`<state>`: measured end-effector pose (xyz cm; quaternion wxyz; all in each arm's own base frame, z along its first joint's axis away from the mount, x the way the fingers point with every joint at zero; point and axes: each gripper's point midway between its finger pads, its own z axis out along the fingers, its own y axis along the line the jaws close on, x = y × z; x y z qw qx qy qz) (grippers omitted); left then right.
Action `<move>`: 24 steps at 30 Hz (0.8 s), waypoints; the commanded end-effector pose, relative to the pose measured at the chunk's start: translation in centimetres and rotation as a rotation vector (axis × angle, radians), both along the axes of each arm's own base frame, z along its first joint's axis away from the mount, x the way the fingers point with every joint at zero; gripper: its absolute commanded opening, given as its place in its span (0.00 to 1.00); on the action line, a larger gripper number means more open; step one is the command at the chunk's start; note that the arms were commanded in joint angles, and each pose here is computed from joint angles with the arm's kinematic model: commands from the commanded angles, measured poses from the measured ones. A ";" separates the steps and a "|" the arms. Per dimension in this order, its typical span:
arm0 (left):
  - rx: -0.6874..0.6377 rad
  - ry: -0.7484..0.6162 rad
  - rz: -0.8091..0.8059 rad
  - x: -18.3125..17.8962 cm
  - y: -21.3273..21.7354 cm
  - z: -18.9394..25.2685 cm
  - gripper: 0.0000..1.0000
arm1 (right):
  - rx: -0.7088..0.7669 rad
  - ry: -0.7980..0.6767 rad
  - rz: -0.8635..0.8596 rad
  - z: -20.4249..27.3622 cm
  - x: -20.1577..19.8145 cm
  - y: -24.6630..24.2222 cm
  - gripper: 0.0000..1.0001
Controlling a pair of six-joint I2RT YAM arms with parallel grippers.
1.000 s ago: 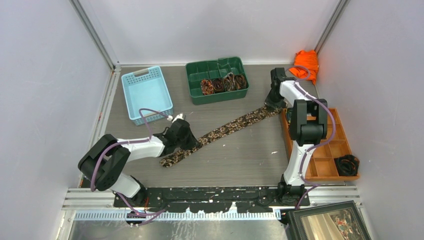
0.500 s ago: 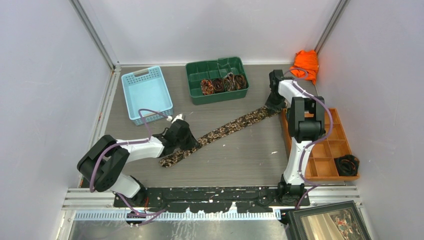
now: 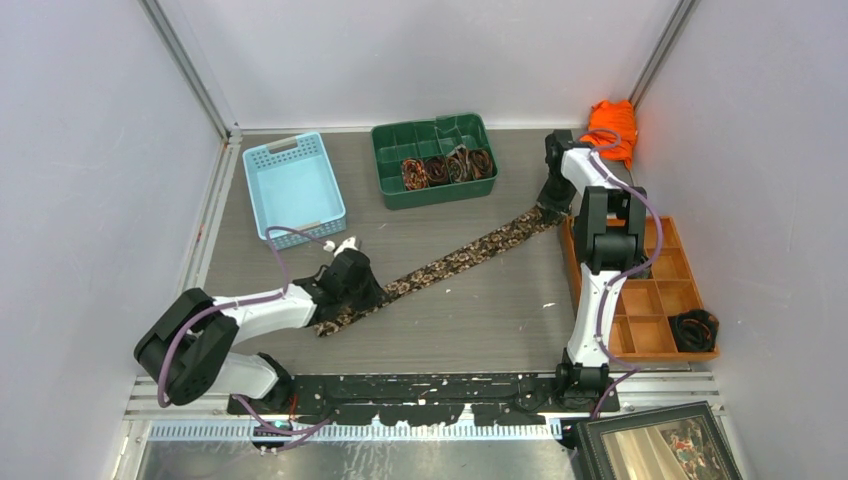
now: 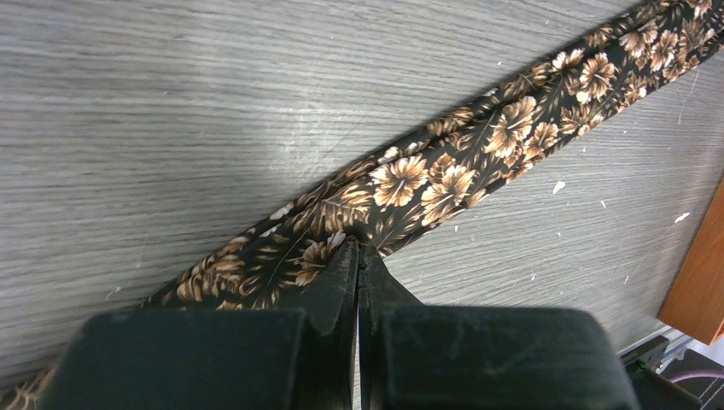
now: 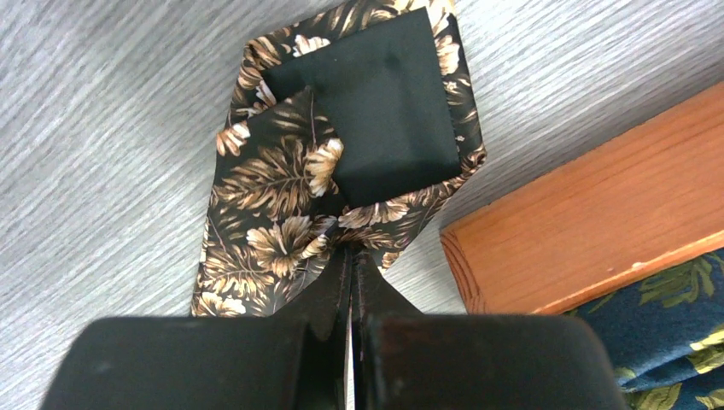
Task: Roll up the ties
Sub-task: Flatten out the tie at the center of the board.
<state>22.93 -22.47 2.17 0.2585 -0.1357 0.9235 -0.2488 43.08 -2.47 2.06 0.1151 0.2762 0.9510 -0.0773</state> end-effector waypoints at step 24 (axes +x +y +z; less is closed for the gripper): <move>0.132 -0.019 0.008 -0.6 2.8 3.8 0.00 | 0.066 -0.253 0.219 7.1 -2.9 10.0 0.07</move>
